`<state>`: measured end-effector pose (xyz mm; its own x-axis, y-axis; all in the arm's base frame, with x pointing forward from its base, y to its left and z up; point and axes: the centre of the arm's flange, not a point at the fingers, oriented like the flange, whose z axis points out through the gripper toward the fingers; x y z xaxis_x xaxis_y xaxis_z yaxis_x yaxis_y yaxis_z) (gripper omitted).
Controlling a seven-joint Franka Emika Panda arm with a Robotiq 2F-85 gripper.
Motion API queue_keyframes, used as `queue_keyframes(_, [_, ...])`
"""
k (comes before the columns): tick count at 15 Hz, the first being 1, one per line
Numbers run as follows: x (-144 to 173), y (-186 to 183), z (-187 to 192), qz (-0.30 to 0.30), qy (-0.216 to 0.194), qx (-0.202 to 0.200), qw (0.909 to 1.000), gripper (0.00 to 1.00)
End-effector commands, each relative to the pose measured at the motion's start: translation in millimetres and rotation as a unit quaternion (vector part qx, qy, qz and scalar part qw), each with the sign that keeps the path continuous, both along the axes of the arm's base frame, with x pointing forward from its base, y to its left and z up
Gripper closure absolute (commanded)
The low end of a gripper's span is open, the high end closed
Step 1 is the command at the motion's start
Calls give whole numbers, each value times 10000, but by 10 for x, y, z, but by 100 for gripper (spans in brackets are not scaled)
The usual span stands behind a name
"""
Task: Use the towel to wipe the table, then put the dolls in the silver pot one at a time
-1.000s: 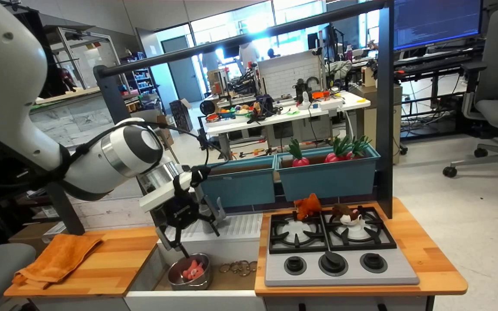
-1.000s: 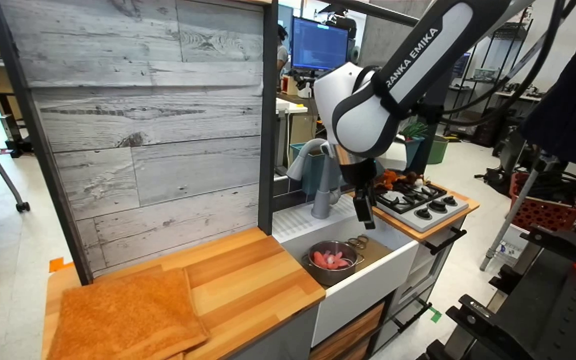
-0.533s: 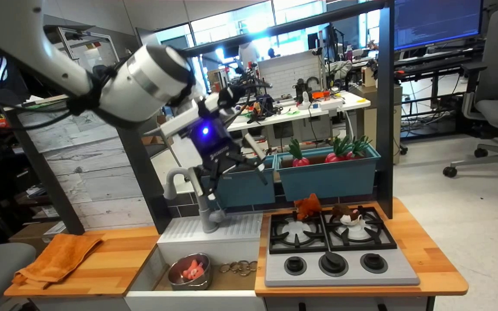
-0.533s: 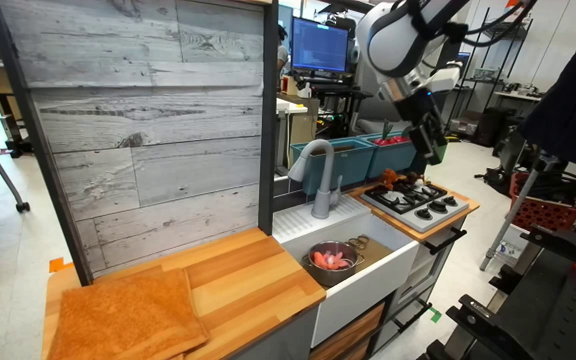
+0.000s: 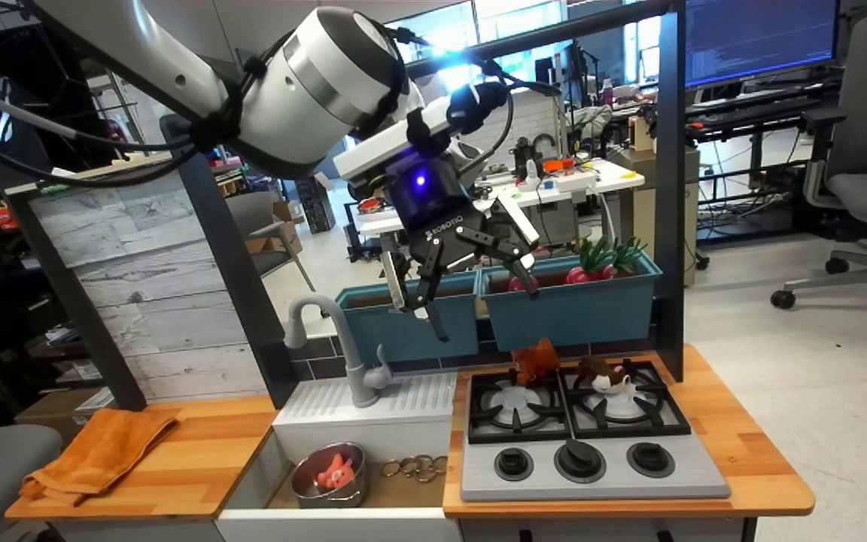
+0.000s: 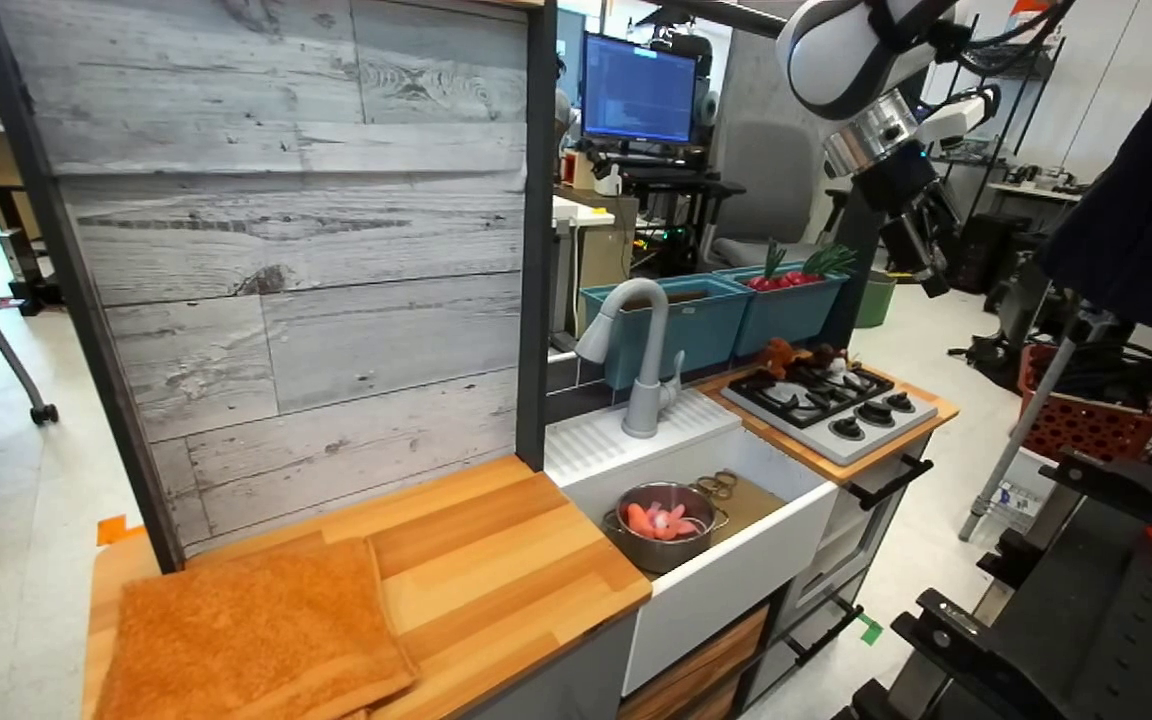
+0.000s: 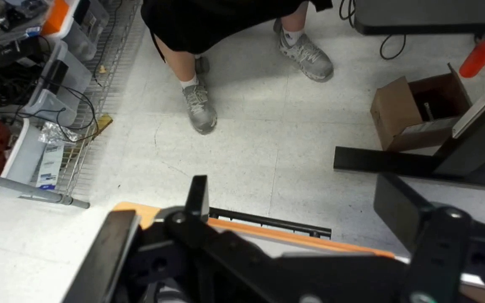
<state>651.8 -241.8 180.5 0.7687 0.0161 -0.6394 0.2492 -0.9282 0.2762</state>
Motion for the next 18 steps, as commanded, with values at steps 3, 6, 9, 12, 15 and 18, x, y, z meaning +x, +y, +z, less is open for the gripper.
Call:
queue_keyframes(3, [152, 71, -303, 414, -1582, 171, 9864, 0])
queue_keyframes(6, [351, -10, -277, 221, -2268, 527, 9723, 0])
queue_keyframes(9, [445, -159, -210, -84, -2894, 866, 9532, 0])
queue_keyframes(12, [517, -313, -144, -417, -3461, 1227, 9292, 0])
queue_keyframes(15, [588, -429, -209, -453, -3955, 1258, 9087, 0])
queue_keyframes(18, [492, -422, -206, -473, -3701, 1120, 9210, 0])
